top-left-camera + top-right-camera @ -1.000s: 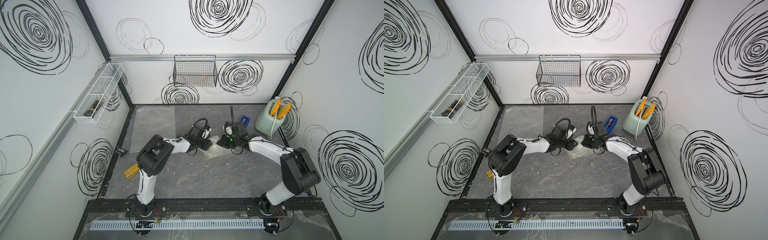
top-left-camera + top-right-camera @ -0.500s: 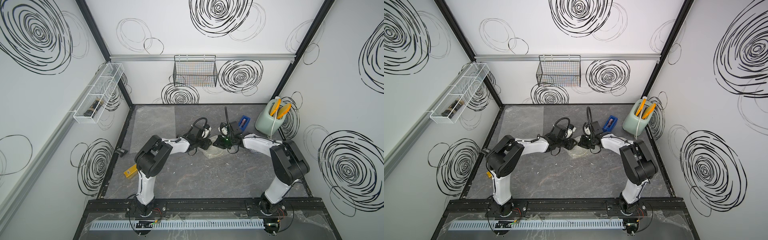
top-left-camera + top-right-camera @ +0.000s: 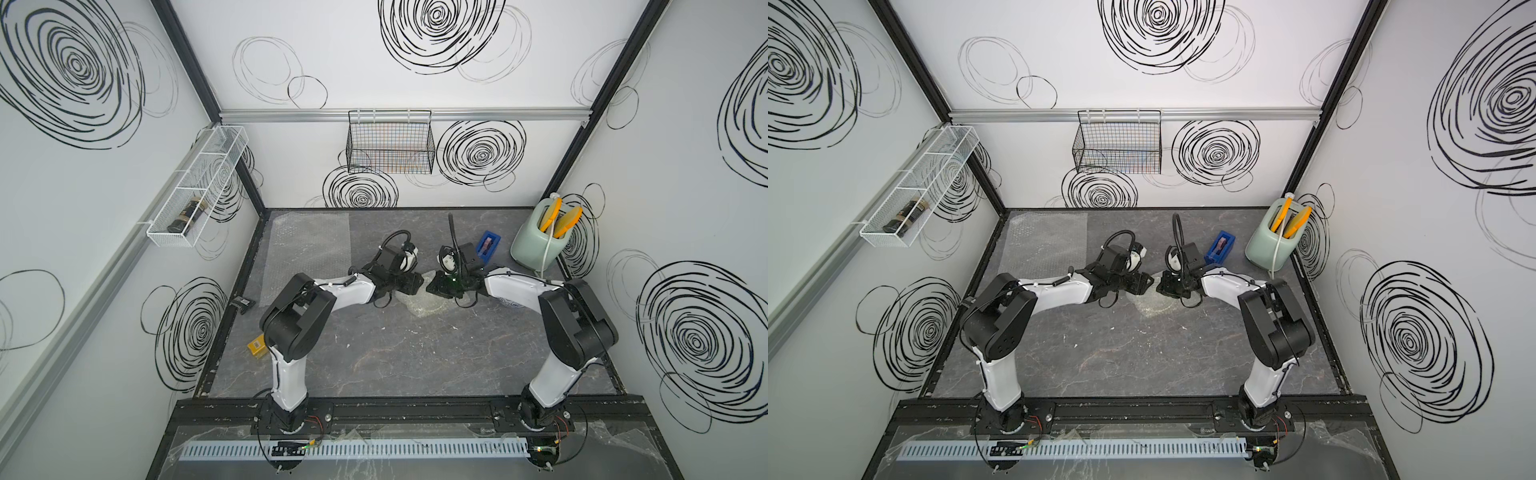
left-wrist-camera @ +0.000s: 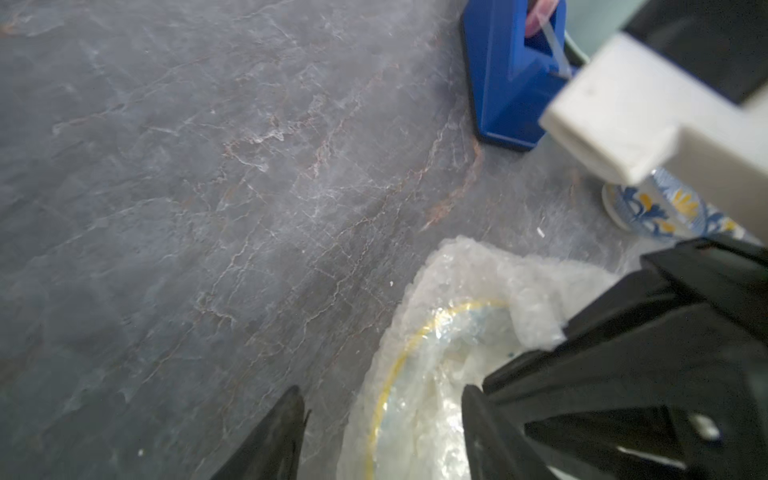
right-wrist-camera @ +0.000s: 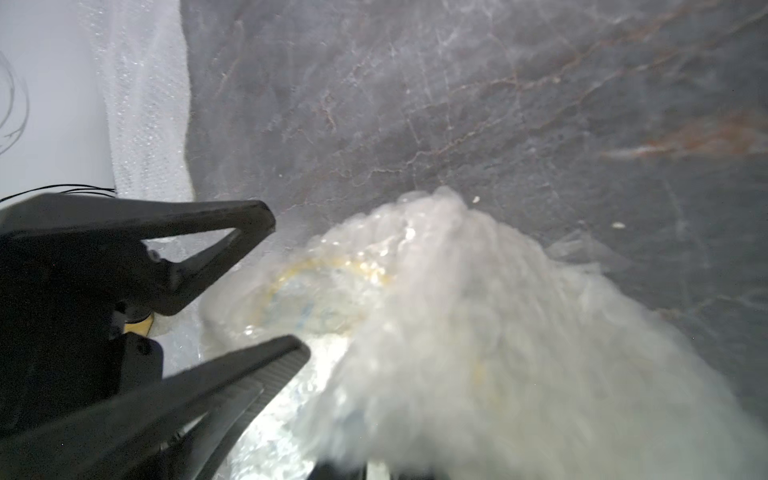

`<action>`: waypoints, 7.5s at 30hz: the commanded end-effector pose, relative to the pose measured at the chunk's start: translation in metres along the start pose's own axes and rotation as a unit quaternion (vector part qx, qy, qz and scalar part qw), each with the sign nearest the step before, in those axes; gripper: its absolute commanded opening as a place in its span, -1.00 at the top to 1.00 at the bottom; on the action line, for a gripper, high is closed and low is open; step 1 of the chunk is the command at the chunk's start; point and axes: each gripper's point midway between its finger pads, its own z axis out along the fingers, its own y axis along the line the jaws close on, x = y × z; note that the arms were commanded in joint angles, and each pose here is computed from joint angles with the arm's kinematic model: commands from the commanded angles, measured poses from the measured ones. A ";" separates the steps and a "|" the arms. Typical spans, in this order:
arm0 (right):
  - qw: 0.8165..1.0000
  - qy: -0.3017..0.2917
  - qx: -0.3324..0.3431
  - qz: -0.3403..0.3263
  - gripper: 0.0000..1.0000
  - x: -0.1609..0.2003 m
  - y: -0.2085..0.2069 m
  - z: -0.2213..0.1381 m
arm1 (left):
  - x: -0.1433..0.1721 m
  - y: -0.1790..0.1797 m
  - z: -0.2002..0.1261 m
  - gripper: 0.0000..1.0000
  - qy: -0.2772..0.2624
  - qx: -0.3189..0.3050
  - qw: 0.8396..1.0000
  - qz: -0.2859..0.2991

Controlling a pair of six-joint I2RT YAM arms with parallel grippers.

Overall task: Wrap bowls in bubble wrap
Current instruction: Stick the tape on the bubble wrap, then move the bubble-wrapped bowl to the center of the board, then move the bubble wrap to the center of the board, then pick up the bowl from the center of the board.

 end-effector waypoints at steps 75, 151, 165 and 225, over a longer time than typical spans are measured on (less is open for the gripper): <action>0.980 -0.139 -0.118 0.076 -0.23 -0.089 0.043 0.001 | 0.028 0.127 -0.171 -0.89 -0.171 -0.210 0.928 -0.257; 1.000 0.011 0.011 0.016 0.13 0.075 -0.041 0.036 | 0.212 0.023 -0.182 -0.55 0.057 -0.198 0.968 -0.145; 0.998 -0.058 -0.021 0.032 0.06 0.124 -0.043 -0.038 | 0.201 0.046 -0.188 -0.73 0.019 -0.219 0.957 -0.188; 0.924 -0.261 0.106 0.259 1.00 -0.002 -0.204 -0.166 | 0.140 0.052 -0.197 -0.76 -0.086 -0.162 0.961 -0.206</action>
